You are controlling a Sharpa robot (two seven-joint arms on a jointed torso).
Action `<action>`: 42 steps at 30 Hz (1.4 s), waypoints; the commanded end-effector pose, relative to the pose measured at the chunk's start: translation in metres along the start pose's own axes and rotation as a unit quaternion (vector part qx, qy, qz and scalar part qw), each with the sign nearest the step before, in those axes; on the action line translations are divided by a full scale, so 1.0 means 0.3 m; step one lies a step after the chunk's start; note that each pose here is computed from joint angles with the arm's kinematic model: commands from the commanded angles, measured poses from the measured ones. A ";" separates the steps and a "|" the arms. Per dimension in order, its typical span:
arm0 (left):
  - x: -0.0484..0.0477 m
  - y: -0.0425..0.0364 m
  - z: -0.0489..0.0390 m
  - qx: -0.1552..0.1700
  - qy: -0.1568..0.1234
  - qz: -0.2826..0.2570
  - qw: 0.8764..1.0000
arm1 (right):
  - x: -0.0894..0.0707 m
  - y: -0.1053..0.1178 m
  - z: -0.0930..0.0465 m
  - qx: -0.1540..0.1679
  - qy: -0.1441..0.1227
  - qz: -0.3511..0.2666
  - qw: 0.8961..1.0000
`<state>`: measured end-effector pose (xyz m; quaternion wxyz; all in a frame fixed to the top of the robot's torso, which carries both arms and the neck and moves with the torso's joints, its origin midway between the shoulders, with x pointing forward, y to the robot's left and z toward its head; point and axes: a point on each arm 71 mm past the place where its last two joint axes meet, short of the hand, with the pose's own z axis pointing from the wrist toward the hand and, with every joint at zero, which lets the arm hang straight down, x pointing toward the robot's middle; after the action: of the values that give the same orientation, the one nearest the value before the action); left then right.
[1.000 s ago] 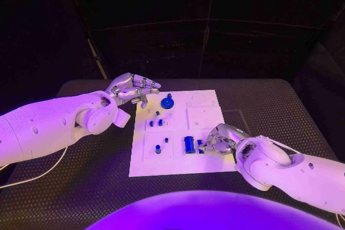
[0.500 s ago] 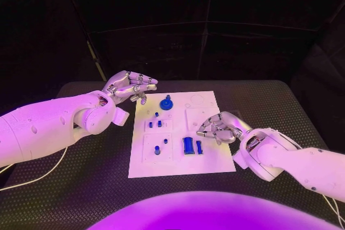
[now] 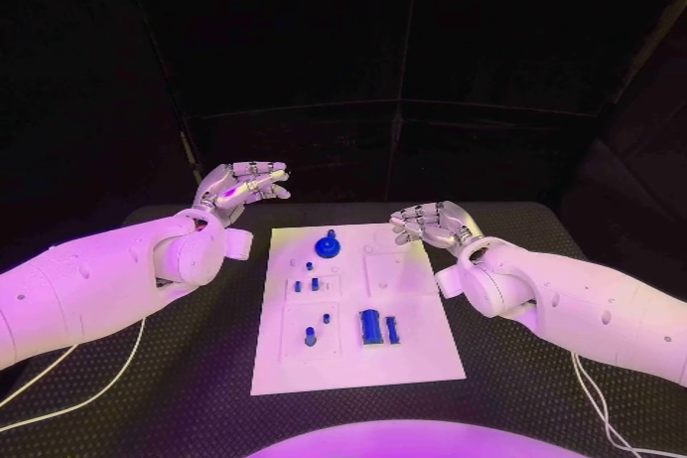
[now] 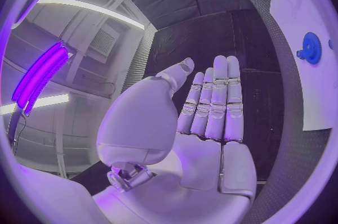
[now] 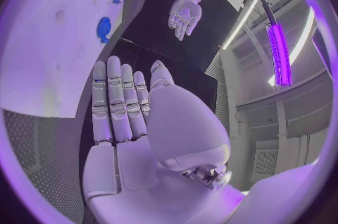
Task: Assemble the parts on the task board
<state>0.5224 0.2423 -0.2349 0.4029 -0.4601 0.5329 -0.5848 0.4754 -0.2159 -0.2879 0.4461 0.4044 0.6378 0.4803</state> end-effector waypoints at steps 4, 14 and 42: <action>-0.024 0.011 0.038 0.013 -0.061 0.001 0.998 | -0.002 -0.020 0.065 -0.011 -0.002 0.125 0.992; -0.004 0.031 0.042 0.000 -0.049 0.008 0.999 | -0.002 -0.030 0.079 0.001 -0.020 0.092 0.996; 0.215 -0.014 -0.153 0.002 -0.119 0.050 0.992 | 0.048 0.219 -0.054 -0.059 -0.125 0.104 0.985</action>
<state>0.4615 0.1904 -0.2273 0.4672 -0.5064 0.5058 -0.5191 0.4616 -0.1899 -0.2269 0.4761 0.4924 0.5171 0.5132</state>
